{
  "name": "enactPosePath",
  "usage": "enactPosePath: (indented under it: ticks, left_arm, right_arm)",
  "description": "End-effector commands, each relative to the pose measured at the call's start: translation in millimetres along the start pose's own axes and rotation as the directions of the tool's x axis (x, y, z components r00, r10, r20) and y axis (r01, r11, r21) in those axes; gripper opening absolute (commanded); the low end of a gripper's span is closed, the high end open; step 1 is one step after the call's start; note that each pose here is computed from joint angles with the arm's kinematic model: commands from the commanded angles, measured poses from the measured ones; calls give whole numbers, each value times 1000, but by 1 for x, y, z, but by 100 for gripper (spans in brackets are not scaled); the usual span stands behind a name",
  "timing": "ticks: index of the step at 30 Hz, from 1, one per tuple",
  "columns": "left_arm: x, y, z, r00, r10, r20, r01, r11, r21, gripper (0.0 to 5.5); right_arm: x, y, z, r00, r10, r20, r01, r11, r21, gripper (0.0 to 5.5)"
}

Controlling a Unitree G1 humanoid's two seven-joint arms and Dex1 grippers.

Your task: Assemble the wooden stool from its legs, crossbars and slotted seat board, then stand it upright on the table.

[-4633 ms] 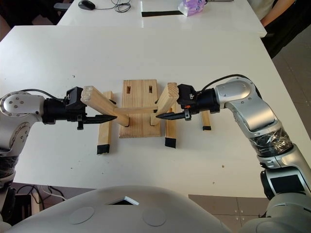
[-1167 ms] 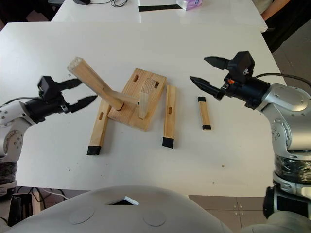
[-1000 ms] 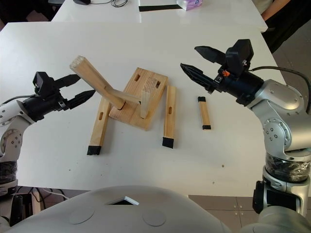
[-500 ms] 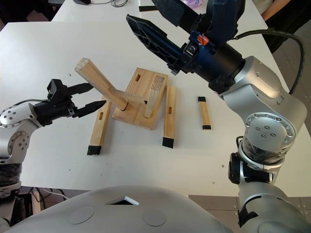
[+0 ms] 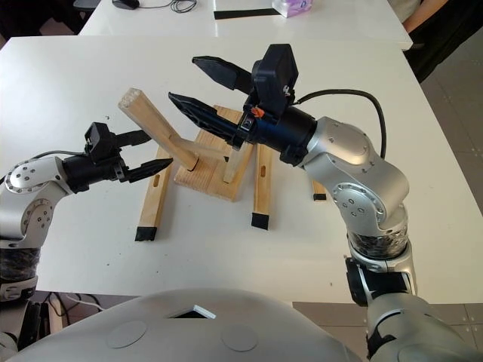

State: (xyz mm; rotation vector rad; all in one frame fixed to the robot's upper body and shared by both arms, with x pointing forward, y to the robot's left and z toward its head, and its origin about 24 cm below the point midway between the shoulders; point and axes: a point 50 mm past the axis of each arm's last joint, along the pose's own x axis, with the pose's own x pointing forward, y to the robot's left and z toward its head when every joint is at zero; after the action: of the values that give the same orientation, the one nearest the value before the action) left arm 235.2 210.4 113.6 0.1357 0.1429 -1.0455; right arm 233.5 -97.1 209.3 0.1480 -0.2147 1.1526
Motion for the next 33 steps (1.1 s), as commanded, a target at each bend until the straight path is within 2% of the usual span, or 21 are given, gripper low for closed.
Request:
enactPosePath:
  ticks: [1,4,6,10,11,14,17,24,28,33]
  left_arm:
    - [-1,-2,-4,1000,-2,-20,2,1000,10,375]
    - [-6,-4,-7,999,11,-31,-11,1000,5,375]
    - [-12,-7,-10,999,4,-53,-4,1000,-2,375]
    - [-24,-20,-25,988,-42,-151,40,999,-17,375]
    - [-25,-22,-31,982,-45,-186,44,999,-12,375]
    - [-22,-23,-47,972,11,-236,-10,1000,3,375]
    - [-13,-27,-54,970,41,-238,-40,999,9,375]
    - [-10,-34,-71,947,22,-320,2,997,75,375]
    - [-10,-30,-71,945,26,-326,3,996,87,375]
    - [-11,-26,-75,938,57,-342,-29,996,88,375]
  right_arm:
    - [-6,-17,43,982,-85,168,85,996,3,309]
    - [-24,-40,76,930,-211,302,222,975,0,309]
    - [-45,-62,81,886,-342,313,354,935,21,309]
    - [-76,-84,40,846,-522,113,526,850,-13,309]
    - [-82,-84,25,839,-542,46,543,839,-29,328]
    - [-88,-73,-18,834,-534,-138,530,845,-66,369]
    - [-83,-58,-51,831,-491,-261,485,870,-91,369]
    - [-79,-42,-101,811,-394,-433,375,917,-133,369]
    - [-90,-31,-128,773,-354,-527,336,932,-134,369]
    - [-109,-34,-139,728,-381,-570,347,922,-173,369]
